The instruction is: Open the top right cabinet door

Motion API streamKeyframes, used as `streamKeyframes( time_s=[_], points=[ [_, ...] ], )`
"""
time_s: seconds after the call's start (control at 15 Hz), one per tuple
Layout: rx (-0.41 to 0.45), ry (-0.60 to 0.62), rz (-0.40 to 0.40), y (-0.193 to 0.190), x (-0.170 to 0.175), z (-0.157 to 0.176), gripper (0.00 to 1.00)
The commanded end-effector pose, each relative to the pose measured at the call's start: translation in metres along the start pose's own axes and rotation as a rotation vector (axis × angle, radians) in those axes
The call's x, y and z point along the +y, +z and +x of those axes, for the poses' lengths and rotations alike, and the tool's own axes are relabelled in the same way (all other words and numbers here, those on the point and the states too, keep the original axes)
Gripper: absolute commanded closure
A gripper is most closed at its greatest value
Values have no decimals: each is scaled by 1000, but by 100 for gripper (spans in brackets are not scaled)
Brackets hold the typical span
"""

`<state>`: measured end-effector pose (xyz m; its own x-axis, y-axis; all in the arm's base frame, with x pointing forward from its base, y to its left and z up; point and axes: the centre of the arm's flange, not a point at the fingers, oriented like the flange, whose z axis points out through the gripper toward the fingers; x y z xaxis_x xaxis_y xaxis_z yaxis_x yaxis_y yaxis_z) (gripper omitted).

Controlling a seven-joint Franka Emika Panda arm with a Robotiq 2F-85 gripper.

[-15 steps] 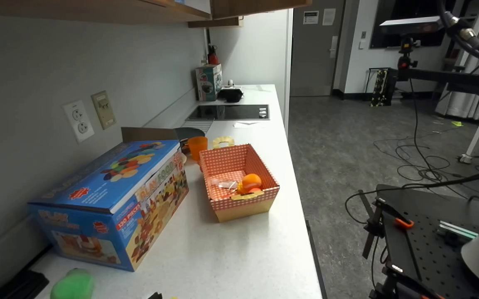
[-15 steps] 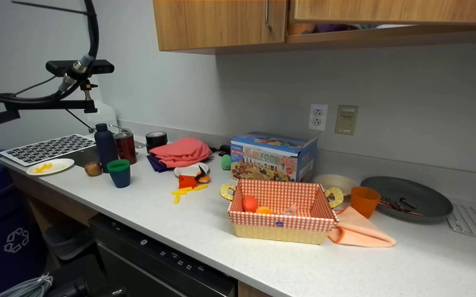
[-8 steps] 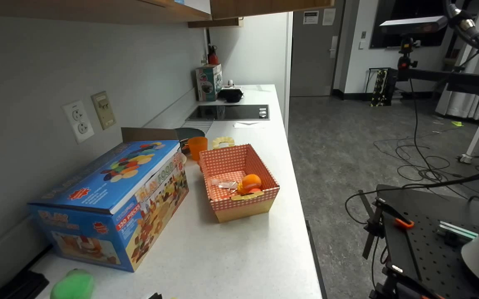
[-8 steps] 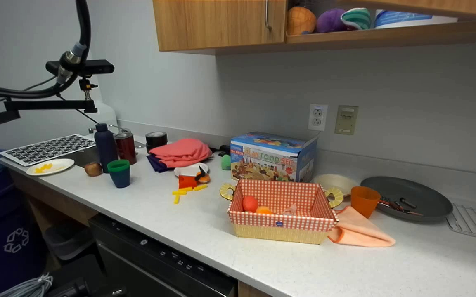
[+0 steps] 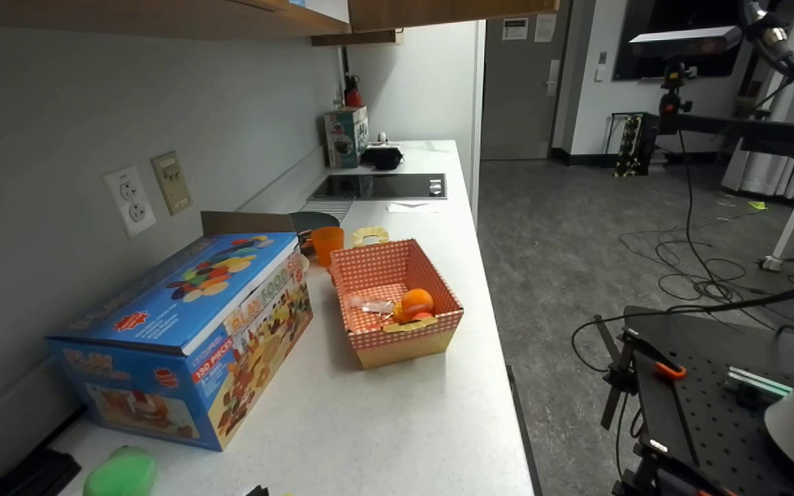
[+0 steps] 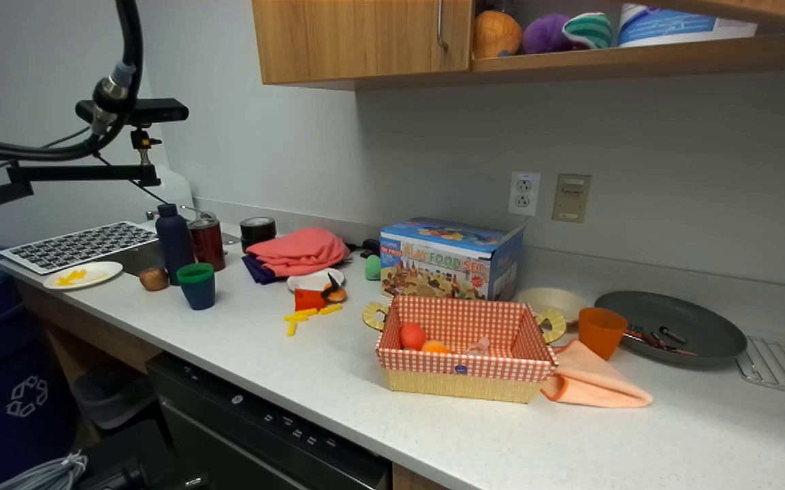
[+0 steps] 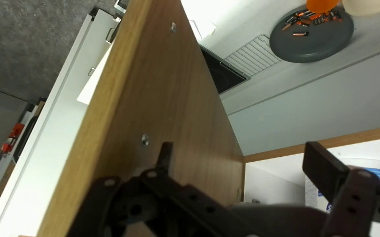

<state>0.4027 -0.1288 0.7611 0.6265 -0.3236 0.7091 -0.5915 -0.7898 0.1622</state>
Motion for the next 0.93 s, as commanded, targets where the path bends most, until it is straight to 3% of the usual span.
streamKeyframes(
  time_s=[0.0,0.2,0.67,0.87],
  points=[
    [-8,1,0,2,0,5,0],
    [-25,92,-50,20,23,27,0],
    [-79,417,-202,74,171,53,0],
    [-75,496,-229,79,203,50,0]
  ],
)
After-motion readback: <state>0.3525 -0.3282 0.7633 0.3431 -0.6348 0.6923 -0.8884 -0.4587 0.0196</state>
